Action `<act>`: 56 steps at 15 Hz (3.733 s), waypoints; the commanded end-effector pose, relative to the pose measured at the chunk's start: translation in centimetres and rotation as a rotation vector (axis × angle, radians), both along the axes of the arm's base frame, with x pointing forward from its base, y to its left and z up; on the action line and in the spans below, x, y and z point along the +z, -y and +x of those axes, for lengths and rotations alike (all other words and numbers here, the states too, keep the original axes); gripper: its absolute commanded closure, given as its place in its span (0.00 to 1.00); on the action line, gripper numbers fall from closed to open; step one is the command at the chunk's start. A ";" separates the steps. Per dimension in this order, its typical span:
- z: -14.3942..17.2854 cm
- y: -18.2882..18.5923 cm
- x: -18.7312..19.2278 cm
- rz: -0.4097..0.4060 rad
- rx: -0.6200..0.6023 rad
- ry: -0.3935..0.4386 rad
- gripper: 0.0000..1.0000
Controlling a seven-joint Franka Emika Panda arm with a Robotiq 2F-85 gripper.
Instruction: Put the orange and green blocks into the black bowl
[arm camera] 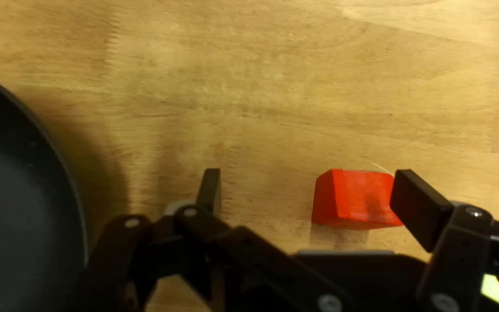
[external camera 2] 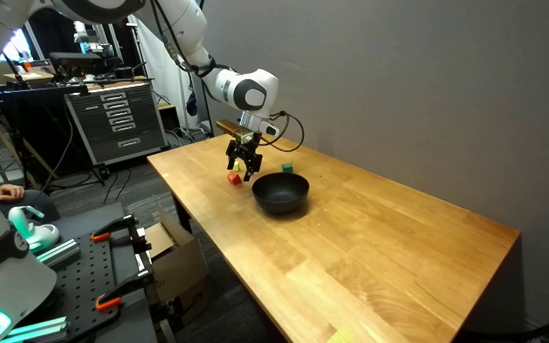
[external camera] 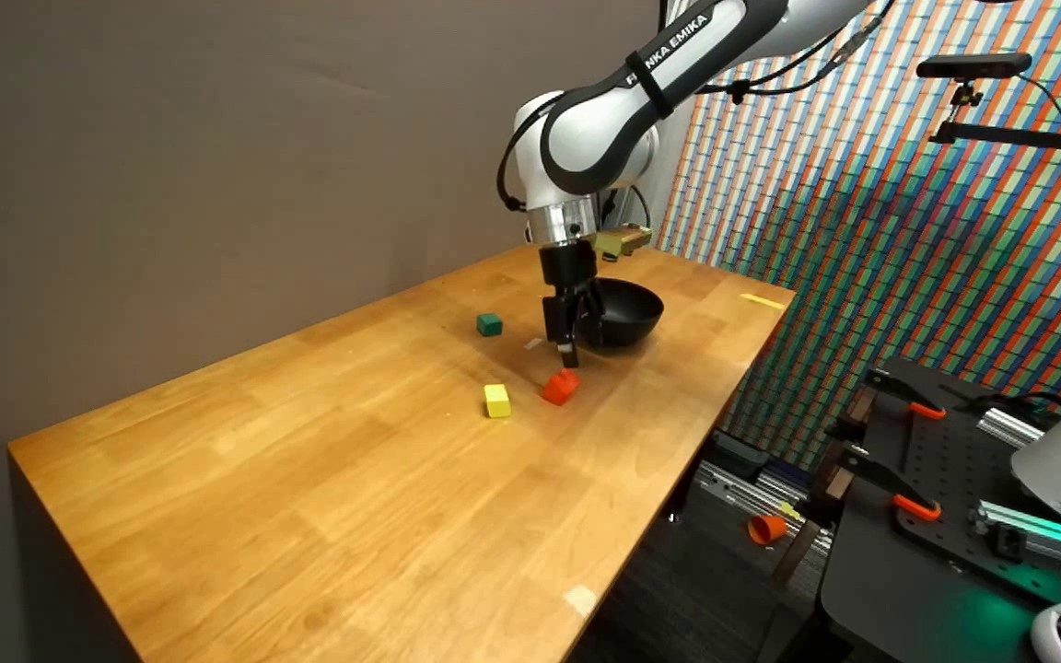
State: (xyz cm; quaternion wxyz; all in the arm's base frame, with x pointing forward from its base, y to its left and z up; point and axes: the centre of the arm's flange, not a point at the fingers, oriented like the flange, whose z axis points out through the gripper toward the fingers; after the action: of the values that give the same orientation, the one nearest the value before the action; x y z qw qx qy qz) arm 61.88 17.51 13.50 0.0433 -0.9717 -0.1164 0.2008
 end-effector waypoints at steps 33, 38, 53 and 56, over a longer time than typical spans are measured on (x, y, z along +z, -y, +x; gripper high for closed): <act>3.8 5.7 9.7 -0.346 -0.126 0.249 0.82; 3.2 10.2 11.0 -0.381 -0.249 0.217 0.24; 13.0 2.4 1.8 0.036 0.029 0.120 0.00; 15.3 2.0 -0.9 -0.008 0.000 0.167 0.00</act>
State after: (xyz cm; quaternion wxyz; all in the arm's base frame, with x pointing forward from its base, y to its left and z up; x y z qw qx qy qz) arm 71.32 14.41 14.45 0.0369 -0.9826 -0.1237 0.1335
